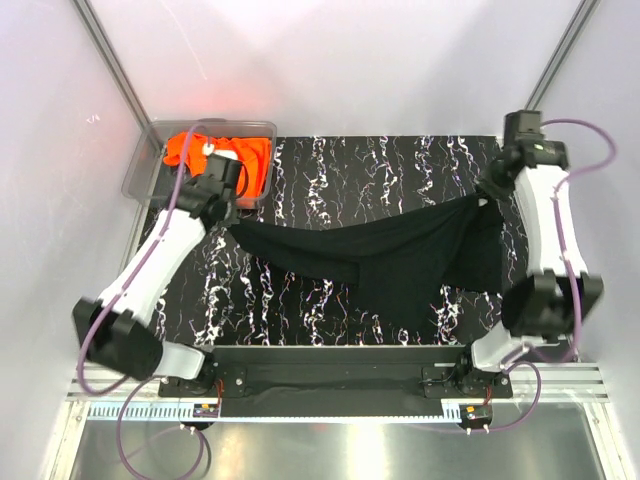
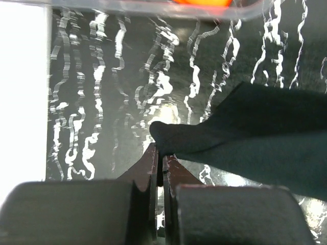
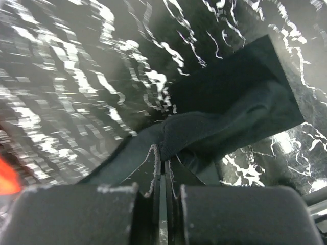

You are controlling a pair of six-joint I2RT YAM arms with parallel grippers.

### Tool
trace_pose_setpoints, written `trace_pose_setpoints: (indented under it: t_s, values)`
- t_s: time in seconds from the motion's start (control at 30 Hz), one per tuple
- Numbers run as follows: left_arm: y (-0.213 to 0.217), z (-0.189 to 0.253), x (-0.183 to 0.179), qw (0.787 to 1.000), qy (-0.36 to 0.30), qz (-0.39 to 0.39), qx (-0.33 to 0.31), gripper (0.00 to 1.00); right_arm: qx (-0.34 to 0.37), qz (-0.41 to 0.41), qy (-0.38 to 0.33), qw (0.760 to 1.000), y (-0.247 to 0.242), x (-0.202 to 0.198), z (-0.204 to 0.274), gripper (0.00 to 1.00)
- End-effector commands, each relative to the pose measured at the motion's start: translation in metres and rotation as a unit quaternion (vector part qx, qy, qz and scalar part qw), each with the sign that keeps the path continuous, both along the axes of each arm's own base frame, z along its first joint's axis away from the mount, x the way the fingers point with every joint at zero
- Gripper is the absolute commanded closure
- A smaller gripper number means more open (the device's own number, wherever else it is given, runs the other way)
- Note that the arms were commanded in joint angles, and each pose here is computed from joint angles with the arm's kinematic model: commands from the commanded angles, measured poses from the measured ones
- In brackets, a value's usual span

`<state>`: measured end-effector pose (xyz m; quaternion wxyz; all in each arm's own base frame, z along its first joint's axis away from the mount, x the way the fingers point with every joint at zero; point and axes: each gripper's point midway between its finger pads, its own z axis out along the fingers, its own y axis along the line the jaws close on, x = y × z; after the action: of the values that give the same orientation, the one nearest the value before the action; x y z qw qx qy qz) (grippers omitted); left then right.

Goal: Fold and stack the t-shirts
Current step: Flatten the tshirt out

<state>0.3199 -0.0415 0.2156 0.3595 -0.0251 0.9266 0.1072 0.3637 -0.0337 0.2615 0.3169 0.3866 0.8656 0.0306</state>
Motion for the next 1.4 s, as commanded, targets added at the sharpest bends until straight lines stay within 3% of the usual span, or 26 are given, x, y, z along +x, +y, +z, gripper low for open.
trace_pose_setpoints:
  t_s: [0.0, 0.17, 0.27, 0.3, 0.33, 0.47, 0.6, 0.67, 0.7, 0.8, 0.9, 0.97, 1.1, 1.13, 1.2, 1.37]
  values:
    - [-0.022, -0.003, 0.029, 0.999, -0.001, -0.030, -0.031, 1.00, -0.010, 0.022, -0.014, 1.000, -0.005, 0.042, -0.013, 0.97]
    - [-0.046, -0.042, 0.024, 0.994, 0.062, -0.057, -0.074, 1.00, 0.012, 0.092, 0.097, 0.991, 0.003, 0.078, -0.096, 0.85]
    - [-0.044, -0.065, 0.010, 0.992, 0.093, -0.045, -0.077, 0.98, 0.015, 0.117, 0.138, 0.983, 0.005, 0.071, -0.114, 0.64]
    - [-0.043, -0.071, 0.006, 0.991, 0.099, -0.039, -0.078, 0.91, 0.003, 0.117, 0.155, 0.981, 0.001, 0.062, -0.121, 0.60]
    - [-0.040, -0.077, -0.003, 0.991, 0.105, -0.029, -0.081, 0.84, -0.009, 0.115, 0.150, 0.982, -0.003, 0.056, -0.114, 0.55]
    - [-0.037, -0.087, -0.021, 0.990, 0.105, -0.010, -0.096, 0.79, -0.042, 0.121, 0.148, 0.981, -0.010, 0.028, -0.105, 0.37]
    - [-0.028, -0.098, -0.049, 0.988, 0.104, 0.029, -0.114, 0.78, 0.044, 0.154, 0.130, 0.979, 0.029, -0.008, -0.111, 0.32]
    - [-0.022, -0.099, -0.059, 0.986, 0.097, 0.057, -0.121, 0.71, 0.085, 0.178, 0.090, 0.976, 0.052, -0.017, -0.100, 0.31]
    - [-0.015, -0.098, -0.064, 0.985, 0.082, 0.086, -0.127, 0.68, 0.105, 0.181, 0.104, 0.972, 0.061, -0.031, -0.112, 0.31]
    - [0.001, -0.090, -0.072, 0.981, 0.047, 0.130, -0.134, 0.32, 0.146, 0.197, 0.109, 0.963, 0.082, -0.058, -0.122, 0.32]
    - [0.009, -0.088, -0.069, 0.977, 0.043, 0.147, -0.147, 0.21, 0.168, 0.209, 0.122, 0.956, 0.094, -0.084, -0.141, 0.32]
    - [0.018, -0.091, -0.064, 0.974, 0.049, 0.160, -0.154, 0.21, 0.194, 0.213, 0.139, 0.948, 0.102, -0.102, -0.158, 0.34]
    - [0.012, -0.108, -0.050, 0.952, 0.088, 0.138, -0.260, 0.44, 0.236, 0.209, 0.144, 0.938, 0.115, -0.117, -0.171, 0.38]
    - [0.014, -0.115, -0.041, 0.947, 0.090, 0.141, -0.276, 0.45, 0.240, 0.210, 0.138, 0.938, 0.117, -0.116, -0.170, 0.40]
    - [0.017, -0.122, -0.035, 0.928, 0.102, 0.155, -0.323, 0.53, 0.247, 0.212, 0.137, 0.936, 0.119, -0.117, -0.170, 0.41]
    - [0.001, -0.150, -0.032, 0.868, 0.132, 0.218, -0.425, 0.55, 0.252, 0.210, 0.130, 0.936, 0.121, -0.119, -0.168, 0.41]
